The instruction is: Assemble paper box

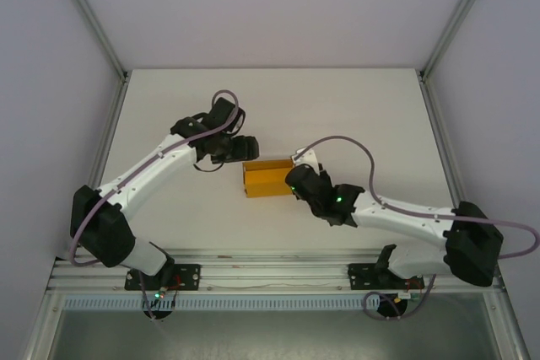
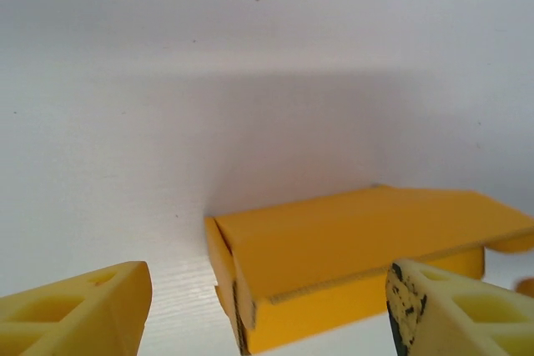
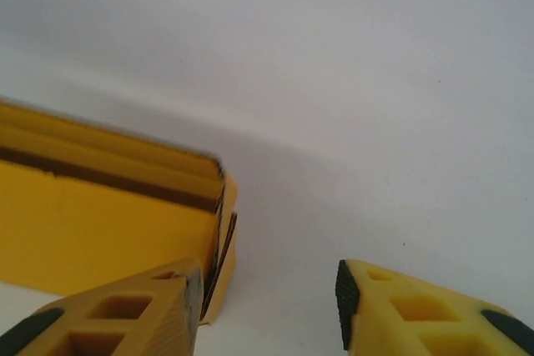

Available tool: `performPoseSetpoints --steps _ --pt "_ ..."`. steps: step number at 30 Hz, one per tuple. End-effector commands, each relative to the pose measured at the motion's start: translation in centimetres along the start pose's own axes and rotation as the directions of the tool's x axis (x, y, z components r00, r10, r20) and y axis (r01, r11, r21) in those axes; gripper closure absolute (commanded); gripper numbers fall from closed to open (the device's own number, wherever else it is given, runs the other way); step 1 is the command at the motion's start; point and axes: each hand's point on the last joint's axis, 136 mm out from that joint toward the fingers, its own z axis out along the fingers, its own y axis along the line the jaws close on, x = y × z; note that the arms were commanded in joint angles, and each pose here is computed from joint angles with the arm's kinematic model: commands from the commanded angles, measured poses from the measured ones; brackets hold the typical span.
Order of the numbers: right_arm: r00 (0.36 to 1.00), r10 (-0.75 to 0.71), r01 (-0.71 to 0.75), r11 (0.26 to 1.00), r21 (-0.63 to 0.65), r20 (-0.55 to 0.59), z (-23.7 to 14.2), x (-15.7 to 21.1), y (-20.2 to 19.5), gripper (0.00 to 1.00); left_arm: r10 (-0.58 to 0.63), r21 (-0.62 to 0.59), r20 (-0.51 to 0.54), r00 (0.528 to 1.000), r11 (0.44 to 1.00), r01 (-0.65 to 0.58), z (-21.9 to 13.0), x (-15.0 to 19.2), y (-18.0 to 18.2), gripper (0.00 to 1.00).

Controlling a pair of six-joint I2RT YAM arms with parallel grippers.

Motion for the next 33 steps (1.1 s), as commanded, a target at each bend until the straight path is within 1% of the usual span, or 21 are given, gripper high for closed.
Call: performPoseSetpoints --steps 1,2,5,8,12,14,17,21,24,28,33 --pt "0.998 0.061 -0.061 0.997 -0.043 0.01 -0.9 -0.3 -0.3 0.44 -0.025 -0.007 0.029 0.999 1.0 0.025 0.6 -0.3 0.4 0.27" --pt "0.997 0.074 -0.073 0.996 -0.046 0.012 -0.9 -0.3 -0.4 0.41 -0.024 -0.003 0.025 0.999 1.0 0.024 0.9 -0.1 0.5 0.27" --pt "0.984 0.167 -0.162 0.984 -0.071 0.07 -1.8 -2.4 -1.0 0.32 -0.029 -0.013 0.03 0.999 0.999 0.029 1.4 0.1 0.9 0.27" --pt "0.962 0.26 -0.255 0.965 -0.067 0.088 -1.7 -3.9 -1.7 0.23 -0.028 0.006 0.023 0.999 1.0 0.028 1.9 0.3 0.7 0.27" --pt "0.94 0.33 -0.329 0.944 -0.026 0.086 -0.8 -5.7 -2.7 0.18 -0.024 -0.001 -0.006 1.0 1.0 0.024 2.6 1.0 0.9 0.3" --pt "0.934 0.35 -0.35 0.937 -0.016 0.07 -0.1 -6.0 -2.8 0.18 -0.022 0.004 -0.012 1.0 1.0 0.023 2.9 1.2 1.0 0.32" --pt "0.928 0.373 -0.372 0.928 -0.017 0.017 1.3 -5.3 -2.5 0.18 -0.024 0.014 -0.02 1.0 1.0 0.024 3.3 1.8 1.1 0.34" --pt "0.91 0.412 -0.412 0.911 0.001 -0.04 2.8 -4.5 -2.6 0.22 -0.026 0.022 -0.028 0.999 0.999 0.027 3.7 2.3 1.3 0.35" --pt "0.912 0.402 -0.406 0.914 -0.029 -0.087 3.4 -3.5 -1.7 0.24 -0.025 0.039 -0.034 0.999 0.999 0.026 3.8 2.8 1.3 0.35" --pt "0.907 0.393 -0.397 0.918 0.005 -0.152 4.0 -0.8 -1.8 0.28 -0.028 0.06 -0.04 0.999 0.998 0.03 3.9 3.4 1.3 0.36" --pt "0.884 0.42 -0.427 0.904 0.011 -0.206 4.1 2.7 -1.8 0.31 -0.047 0.071 -0.073 0.996 0.996 0.052 5.0 4.6 1.7 0.42"
